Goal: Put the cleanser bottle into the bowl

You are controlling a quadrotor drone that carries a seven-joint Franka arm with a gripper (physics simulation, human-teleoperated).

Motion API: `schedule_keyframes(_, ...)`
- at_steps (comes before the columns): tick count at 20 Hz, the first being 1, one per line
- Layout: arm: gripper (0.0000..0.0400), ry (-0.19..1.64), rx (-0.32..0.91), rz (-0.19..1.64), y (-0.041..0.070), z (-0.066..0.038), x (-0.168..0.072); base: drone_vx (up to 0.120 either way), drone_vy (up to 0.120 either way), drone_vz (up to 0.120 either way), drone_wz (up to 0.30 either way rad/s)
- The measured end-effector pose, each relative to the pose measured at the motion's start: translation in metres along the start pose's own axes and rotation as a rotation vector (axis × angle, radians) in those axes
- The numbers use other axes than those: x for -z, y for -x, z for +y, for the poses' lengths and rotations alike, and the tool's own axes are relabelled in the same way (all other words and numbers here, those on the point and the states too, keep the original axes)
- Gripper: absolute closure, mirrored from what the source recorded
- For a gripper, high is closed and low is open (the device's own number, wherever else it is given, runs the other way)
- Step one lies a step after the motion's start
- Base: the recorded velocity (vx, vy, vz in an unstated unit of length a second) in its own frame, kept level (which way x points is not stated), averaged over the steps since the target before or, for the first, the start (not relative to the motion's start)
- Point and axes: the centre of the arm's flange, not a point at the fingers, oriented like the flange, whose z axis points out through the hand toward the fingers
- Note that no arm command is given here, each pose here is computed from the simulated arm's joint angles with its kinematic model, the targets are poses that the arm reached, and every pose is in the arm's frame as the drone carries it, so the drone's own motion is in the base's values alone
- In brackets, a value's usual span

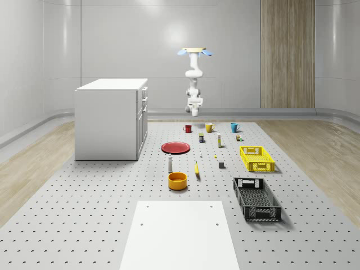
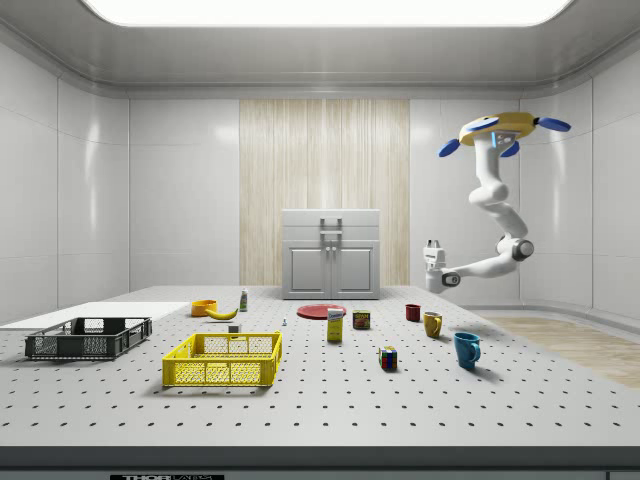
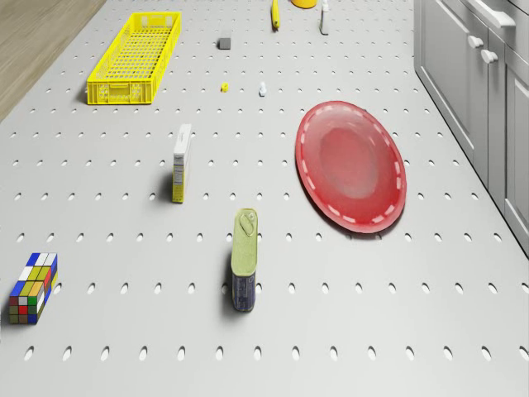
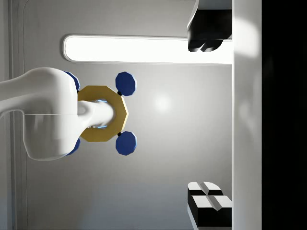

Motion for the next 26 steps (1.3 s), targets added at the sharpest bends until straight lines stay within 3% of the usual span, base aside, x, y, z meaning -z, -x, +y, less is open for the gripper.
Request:
schedule_keyframes(9, 0.0, 0.039, 0.001, 0.048, 0.005, -0.004, 0.0, 0.12, -0.12, 0.0, 0.0)
schedule_keyframes(15, 0.0, 0.132, 0.003, 0.148, 0.015, -0.013, -0.002, 0.12, -0.12, 0.0, 0.0)
schedule_keyframes(21, 0.0, 0.389, 0.008, 0.409, 0.039, -0.036, -0.016, 0.12, -0.047, 0.0, 0.0)
schedule_keyframes(26, 0.0, 0.845, 0.018, 0.864, 0.067, -0.064, -0.065, 0.12, 0.0, -0.056, 0.0)
